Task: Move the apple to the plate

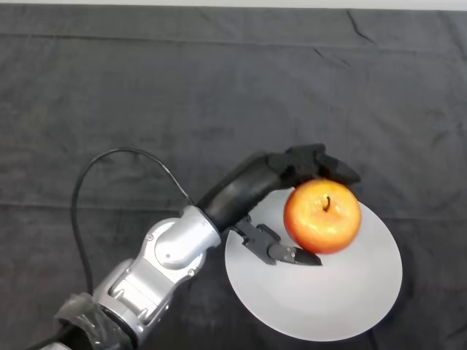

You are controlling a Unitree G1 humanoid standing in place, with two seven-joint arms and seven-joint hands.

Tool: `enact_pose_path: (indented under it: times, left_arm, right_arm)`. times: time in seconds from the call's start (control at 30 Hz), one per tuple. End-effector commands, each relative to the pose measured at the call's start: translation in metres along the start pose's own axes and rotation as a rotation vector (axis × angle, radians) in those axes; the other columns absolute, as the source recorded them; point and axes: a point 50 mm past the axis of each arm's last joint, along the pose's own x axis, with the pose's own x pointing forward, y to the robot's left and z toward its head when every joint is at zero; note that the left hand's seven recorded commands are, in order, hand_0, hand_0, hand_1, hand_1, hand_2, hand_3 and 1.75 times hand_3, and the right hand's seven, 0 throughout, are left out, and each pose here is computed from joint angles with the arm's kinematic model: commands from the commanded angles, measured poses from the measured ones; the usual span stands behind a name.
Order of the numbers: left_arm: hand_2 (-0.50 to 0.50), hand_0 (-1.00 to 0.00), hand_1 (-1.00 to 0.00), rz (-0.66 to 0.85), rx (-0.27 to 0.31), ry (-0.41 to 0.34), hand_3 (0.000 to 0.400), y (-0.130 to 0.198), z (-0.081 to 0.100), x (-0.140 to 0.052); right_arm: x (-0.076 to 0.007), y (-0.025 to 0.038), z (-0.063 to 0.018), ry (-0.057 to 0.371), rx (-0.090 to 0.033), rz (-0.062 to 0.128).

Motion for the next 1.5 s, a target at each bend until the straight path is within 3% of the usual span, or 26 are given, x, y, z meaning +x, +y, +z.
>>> enact_pose_path:
  times: [0.03, 0.27, 0.3, 0.37, 0.4, 0.47, 0.5, 0.7, 0.73, 0.77, 0.9, 1.5]
  left_arm:
    - [-0.02, -1.0, -0.96, -0.029, 0.016, 0.044, 0.4, 0.002, -0.009, -0.004]
    - [-0.04, -1.0, -0.92, -0.064, 0.05, 0.081, 0.4, 0.001, -0.014, -0.004]
    - [-0.07, -1.0, -0.86, -0.067, 0.055, 0.085, 0.4, 0.001, -0.015, -0.004]
    - [-0.21, -0.99, -0.57, -0.072, 0.063, 0.091, 0.397, 0.0, -0.015, -0.003]
    - [-0.26, -0.89, -0.36, -0.076, 0.069, 0.094, 0.355, -0.001, -0.016, -0.003]
    - [-0.31, -0.77, -0.15, -0.081, 0.077, 0.098, 0.309, -0.001, -0.017, -0.003]
    - [-0.33, -0.66, 0.0, -0.083, 0.08, 0.1, 0.265, -0.001, -0.017, -0.003]
    - [-0.28, -0.56, 0.0, -0.09, 0.095, 0.107, 0.224, -0.001, -0.017, -0.003]
    - [-0.23, -0.47, 0.0, -0.091, 0.096, 0.108, 0.187, -0.002, -0.017, -0.003]
    - [-0.22, -0.44, 0.0, -0.092, 0.098, 0.108, 0.177, -0.002, -0.017, -0.003]
    - [0.0, 0.0, 0.0, -0.092, 0.101, 0.109, 0.0, -0.001, -0.017, -0.003]
    - [0.0, 0.0, 0.0, -0.019, 0.089, 0.073, 0.0, 0.028, -0.007, -0.004]
  right_arm:
    - [-0.0037, 0.0072, -0.0147, 0.037, 0.005, 0.024]
    - [-0.0037, 0.0072, -0.0147, 0.037, 0.005, 0.024]
    - [-0.0037, 0.0072, -0.0147, 0.037, 0.005, 0.024]
    - [-0.0036, 0.0072, -0.0147, 0.038, 0.005, 0.024]
    - [-0.0036, 0.0072, -0.0147, 0.038, 0.005, 0.024]
    - [-0.0036, 0.0072, -0.0147, 0.038, 0.005, 0.024]
    - [-0.0036, 0.0072, -0.0147, 0.038, 0.005, 0.024]
    - [-0.0036, 0.0072, -0.0147, 0.038, 0.004, 0.024]
    - [-0.0036, 0.0072, -0.0147, 0.038, 0.004, 0.024]
    - [-0.0036, 0.0072, -0.0147, 0.038, 0.004, 0.024]
    - [-0.0036, 0.0072, -0.0147, 0.038, 0.004, 0.024]
    - [-0.0035, 0.0072, -0.0147, 0.038, 0.004, 0.024]
